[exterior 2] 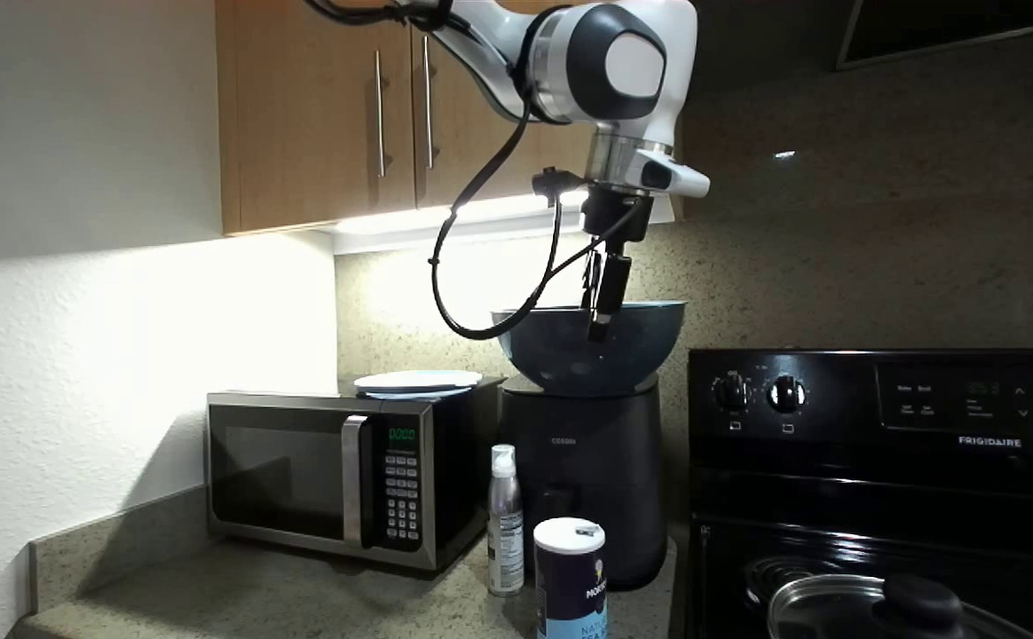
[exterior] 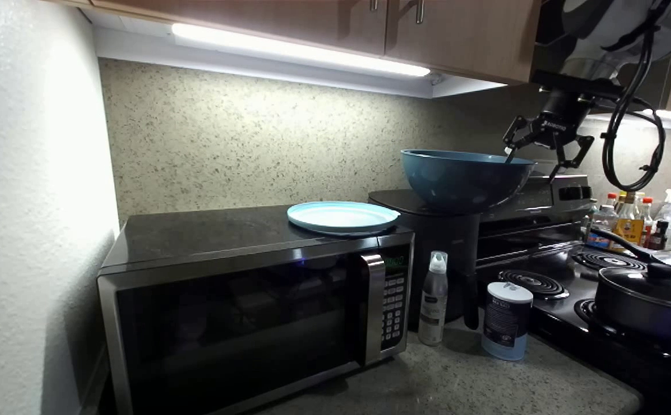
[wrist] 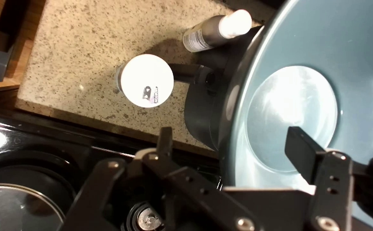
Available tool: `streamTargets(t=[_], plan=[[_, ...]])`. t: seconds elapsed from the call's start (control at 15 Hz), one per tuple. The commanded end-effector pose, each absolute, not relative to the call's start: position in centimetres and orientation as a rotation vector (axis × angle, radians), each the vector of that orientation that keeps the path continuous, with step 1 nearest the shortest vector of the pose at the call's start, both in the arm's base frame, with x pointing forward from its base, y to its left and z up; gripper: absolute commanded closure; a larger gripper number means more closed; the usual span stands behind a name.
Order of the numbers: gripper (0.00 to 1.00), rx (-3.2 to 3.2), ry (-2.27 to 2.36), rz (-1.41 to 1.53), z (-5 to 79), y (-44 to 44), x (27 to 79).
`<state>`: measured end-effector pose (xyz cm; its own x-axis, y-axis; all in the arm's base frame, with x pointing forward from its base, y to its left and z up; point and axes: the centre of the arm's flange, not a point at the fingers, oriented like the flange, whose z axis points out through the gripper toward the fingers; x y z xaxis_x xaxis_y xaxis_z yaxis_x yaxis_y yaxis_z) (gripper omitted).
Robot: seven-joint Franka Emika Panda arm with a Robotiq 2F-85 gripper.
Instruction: Put the bowl on top of the air fryer then place it back down on the counter.
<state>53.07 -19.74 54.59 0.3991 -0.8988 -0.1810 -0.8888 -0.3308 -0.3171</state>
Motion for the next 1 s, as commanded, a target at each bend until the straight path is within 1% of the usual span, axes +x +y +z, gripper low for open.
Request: streamTargets(t=[0.0,0.33,0.53,0.73,0.93], plan=[[0.40,-2.331,1.544,-0.030,54.9,-19.7,54.0],[0.72,-2.369,1.515,-0.064,55.4,-18.7,54.3],[0.91,-2.448,1.446,-0.060,55.7,-17.0,53.0],[0.98,-2.557,1.360,-0.034,55.5,-14.6,51.9],[0.94,-2.589,1.325,-0.010,56.3,-13.3,52.0]])
